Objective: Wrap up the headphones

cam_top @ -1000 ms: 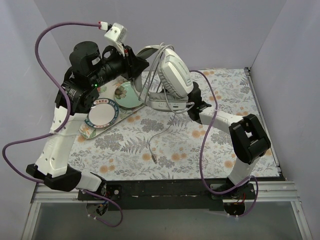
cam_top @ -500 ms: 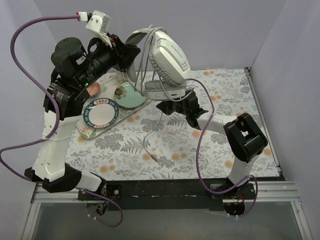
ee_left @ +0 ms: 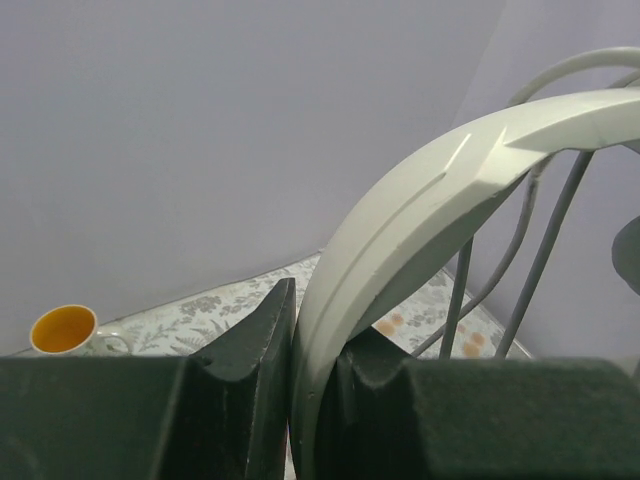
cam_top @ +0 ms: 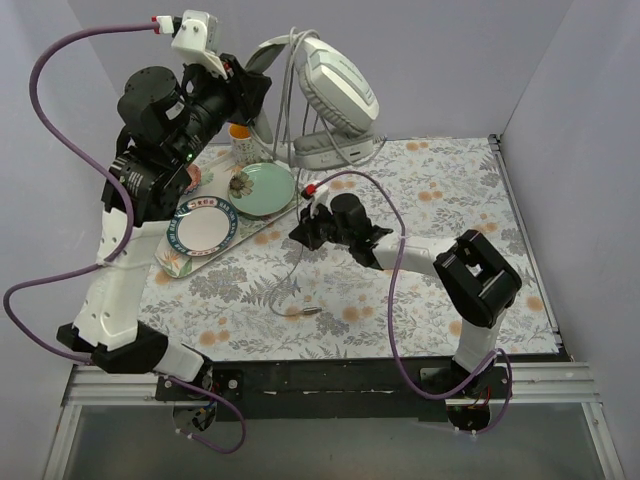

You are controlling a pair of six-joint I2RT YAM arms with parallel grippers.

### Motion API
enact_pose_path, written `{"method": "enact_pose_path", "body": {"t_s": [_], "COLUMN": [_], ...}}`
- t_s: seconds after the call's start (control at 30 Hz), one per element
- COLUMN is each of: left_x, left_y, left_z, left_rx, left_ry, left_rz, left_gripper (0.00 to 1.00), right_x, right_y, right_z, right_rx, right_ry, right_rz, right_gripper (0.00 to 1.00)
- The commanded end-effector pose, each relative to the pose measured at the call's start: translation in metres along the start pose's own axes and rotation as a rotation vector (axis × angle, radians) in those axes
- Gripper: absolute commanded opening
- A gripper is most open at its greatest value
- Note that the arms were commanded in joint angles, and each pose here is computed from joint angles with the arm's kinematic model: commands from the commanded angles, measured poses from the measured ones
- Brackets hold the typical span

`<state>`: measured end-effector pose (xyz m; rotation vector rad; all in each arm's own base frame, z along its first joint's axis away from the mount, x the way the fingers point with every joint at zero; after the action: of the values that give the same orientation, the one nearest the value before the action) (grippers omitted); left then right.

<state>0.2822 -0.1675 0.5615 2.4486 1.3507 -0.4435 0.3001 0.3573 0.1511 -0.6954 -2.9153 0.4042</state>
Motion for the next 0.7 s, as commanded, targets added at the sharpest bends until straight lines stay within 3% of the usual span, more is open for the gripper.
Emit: {"method": "enact_pose_path", "body": {"t_s": [0.0,0.13,0.3,0.43,0.47,0.53,0.57,0.67], "left_x": [0.038,0.087,0.133,0.183,0.189,0.214,0.218,0.231], "left_y": [0.028,0.056,0.082,0.091,0.092,0.087,0.087,0.073], "left_z": [-0.039,-0.046,-0.026,0.011,0.011,0.043,0.044,0.069], "left_rx": [-0.228,-0.267,-0.277,-0.249,-0.279,-0.199,-0.238,-0.205], "left_ry": [-0.004,-0.024,0.023,0.186,0.228,0.346,0.379,0.485], "left_rz": [-0.146,-0.231,-0.364,-0.538,-0.552,-0.633,-0.635,-0.655], "left_gripper": [0.06,0.06,0.05,0.05,0.05,0.05,0.04,0.04], "right_x": [0.051,0.09,0.136,0.169,0.169,0.168,0.163,0.144], "right_y": [0.011,0.01,0.012,0.005,-0.004,-0.011,-0.026,-0.046], "right_z": [0.006,0.014,0.017,0.014,0.022,0.004,0.007,-0.022], "right_rx": [0.113,0.2,0.318,0.445,0.533,0.58,0.672,0.713], "right_ry": [-0.067,-0.139,-0.222,-0.301,-0.334,-0.392,-0.411,-0.471], "right_rz": [-0.084,-0.147,-0.229,-0.268,-0.271,-0.192,-0.166,-0.007], "right_gripper": [0.01,0.01,0.01,0.01,0.01,0.01,0.01,0.01]}}
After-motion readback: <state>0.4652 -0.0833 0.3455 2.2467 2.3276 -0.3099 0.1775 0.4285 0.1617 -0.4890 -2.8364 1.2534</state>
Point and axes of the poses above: each gripper's point midway between its finger pads, its own y axis out along the fingers, its own x axis along the line the jaws close on, z = x × y, the point moved 6 cm from there along -y, back along the fingers, and after that the axes turned 14 degrees about -y, right-handed, at the moved point
